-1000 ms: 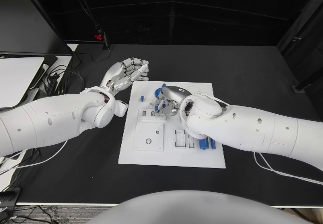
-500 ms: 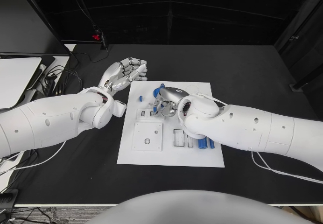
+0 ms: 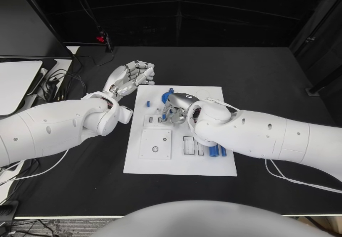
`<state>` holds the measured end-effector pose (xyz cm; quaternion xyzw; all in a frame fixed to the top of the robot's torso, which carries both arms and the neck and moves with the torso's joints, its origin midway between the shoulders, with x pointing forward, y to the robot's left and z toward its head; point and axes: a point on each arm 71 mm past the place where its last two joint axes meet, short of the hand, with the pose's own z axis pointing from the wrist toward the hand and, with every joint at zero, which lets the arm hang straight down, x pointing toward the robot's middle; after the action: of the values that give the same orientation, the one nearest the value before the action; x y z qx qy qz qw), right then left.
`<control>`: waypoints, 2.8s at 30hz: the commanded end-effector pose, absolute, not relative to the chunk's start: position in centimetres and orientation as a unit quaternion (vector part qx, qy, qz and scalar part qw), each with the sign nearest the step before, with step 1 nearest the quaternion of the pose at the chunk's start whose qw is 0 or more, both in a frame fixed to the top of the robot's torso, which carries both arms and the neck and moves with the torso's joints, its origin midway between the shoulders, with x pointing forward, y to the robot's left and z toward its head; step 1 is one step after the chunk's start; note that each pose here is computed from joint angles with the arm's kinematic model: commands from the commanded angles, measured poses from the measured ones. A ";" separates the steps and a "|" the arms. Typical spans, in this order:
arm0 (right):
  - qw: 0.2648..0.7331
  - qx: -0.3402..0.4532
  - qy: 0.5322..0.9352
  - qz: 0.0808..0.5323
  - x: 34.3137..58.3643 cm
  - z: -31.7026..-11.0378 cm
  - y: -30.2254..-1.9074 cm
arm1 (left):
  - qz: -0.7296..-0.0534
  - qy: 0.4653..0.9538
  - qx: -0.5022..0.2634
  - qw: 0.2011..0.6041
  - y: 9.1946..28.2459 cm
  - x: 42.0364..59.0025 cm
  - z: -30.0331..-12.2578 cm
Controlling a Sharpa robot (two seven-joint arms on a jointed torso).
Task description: Assemble the parts on the task board
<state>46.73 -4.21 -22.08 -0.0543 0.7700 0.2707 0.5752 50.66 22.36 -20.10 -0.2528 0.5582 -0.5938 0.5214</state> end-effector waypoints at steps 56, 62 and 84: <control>0.678 -0.007 0.624 0.389 45.3 -18.1 -6.8 | -0.623 0.524 -0.223 0.537 23.0 50.2 -19.1; 0.667 0.062 0.605 0.431 44.8 -15.1 -10.2 | -0.622 0.528 -0.229 0.531 23.3 49.7 -18.3; 0.522 0.269 0.625 0.514 44.2 -14.0 -21.5 | -0.470 0.729 -0.101 0.488 23.2 48.8 -15.1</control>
<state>44.30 -21.69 -14.21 0.2482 0.6401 0.4695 0.5552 48.96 23.78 -13.84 -0.1479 0.6478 -0.5329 0.5239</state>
